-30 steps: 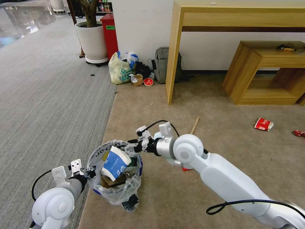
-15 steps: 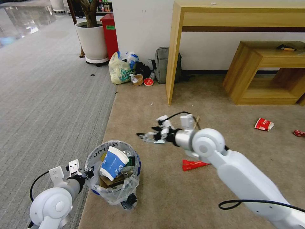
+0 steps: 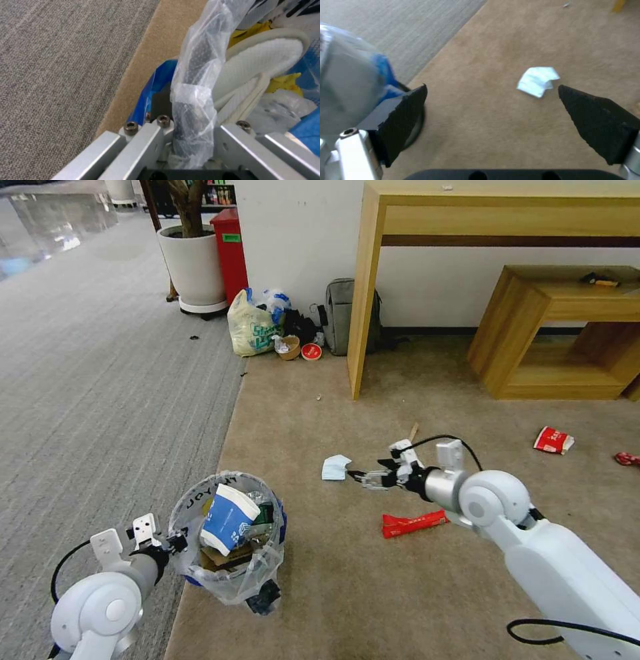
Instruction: Pick up the trash bin and place the garbage on the floor into it.
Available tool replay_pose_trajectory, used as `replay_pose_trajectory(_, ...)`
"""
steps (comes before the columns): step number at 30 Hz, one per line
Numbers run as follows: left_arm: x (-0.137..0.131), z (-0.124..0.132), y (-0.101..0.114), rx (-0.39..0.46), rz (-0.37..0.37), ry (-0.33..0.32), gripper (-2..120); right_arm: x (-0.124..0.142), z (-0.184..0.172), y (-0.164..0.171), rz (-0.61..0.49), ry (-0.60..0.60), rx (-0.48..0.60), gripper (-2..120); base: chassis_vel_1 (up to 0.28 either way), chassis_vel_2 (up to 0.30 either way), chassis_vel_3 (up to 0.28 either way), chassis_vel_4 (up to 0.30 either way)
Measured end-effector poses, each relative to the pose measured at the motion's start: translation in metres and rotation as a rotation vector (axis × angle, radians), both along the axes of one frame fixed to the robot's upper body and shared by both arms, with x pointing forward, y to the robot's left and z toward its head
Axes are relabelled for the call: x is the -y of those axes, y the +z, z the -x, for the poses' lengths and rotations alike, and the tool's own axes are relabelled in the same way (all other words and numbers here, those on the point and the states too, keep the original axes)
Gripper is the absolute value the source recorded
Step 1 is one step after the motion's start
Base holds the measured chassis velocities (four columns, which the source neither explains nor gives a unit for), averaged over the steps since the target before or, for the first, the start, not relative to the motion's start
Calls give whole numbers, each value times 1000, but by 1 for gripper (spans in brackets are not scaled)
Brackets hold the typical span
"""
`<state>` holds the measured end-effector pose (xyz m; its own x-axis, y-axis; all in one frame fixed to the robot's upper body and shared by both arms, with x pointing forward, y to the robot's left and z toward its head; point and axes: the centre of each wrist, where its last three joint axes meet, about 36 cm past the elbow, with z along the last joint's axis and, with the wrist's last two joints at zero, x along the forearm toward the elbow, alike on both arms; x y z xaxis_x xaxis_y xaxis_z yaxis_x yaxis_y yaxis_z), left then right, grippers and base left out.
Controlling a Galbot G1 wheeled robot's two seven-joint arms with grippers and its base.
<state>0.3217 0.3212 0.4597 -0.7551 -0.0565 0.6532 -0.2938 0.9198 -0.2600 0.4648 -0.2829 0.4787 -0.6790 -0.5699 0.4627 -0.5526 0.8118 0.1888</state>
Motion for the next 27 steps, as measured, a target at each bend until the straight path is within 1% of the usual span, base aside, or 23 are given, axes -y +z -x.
replay_pose_trajectory(1,0,0,0,0,0,0,0,0,0,0,0,0,0,100,0,0,0,0)
replay_pose_trajectory(4,-1,2,1,1,-1,1,0,13,1,-17,76,-19,51,100,0,0,0,0)
replay_pose_trajectory(5,-1,2,1,1,-1,1,0,13,1,-17,76,-19,51,100,0,0,0,0)
replay_pose_trajectory(8,1,3,3,6,0,-4,0,35,-7,-42,164,15,123,100,0,0,0,0)
replay_pose_trajectory(9,1,3,3,6,0,-4,0,35,-7,-42,164,15,123,100,0,0,0,0)
replay_pose_trajectory(10,1,3,3,8,0,-5,0,43,-10,-50,182,38,135,100,0,0,0,0)
replay_pose_trajectory(13,2,5,4,6,1,-7,0,61,-17,-68,202,79,104,100,0,0,0,0)
replay_pose_trajectory(15,2,5,3,6,1,-7,0,65,-19,-71,203,85,95,100,0,0,0,0)
replay_pose_trajectory(17,3,7,3,4,0,-7,0,80,-26,-86,209,114,62,100,0,0,0,0)
replay_pose_trajectory(18,3,7,3,4,0,-7,0,80,-26,-86,209,114,62,100,0,0,0,0)
replay_pose_trajectory(21,4,8,4,5,-1,-8,0,104,-35,-106,226,158,26,100,0,0,0,0)
replay_pose_trajectory(22,4,8,4,5,-1,-8,0,104,-35,-106,226,158,26,100,0,0,0,0)
replay_pose_trajectory(25,5,8,4,4,-2,-10,0,125,-40,-124,256,195,-4,100,0,0,0,0)
replay_pose_trajectory(26,5,8,4,4,-2,-10,0,125,-40,-124,256,195,-4,100,0,0,0,0)
replay_pose_trajectory(27,6,8,4,4,-3,-10,0,131,-42,-129,275,209,-11,100,0,0,0,0)
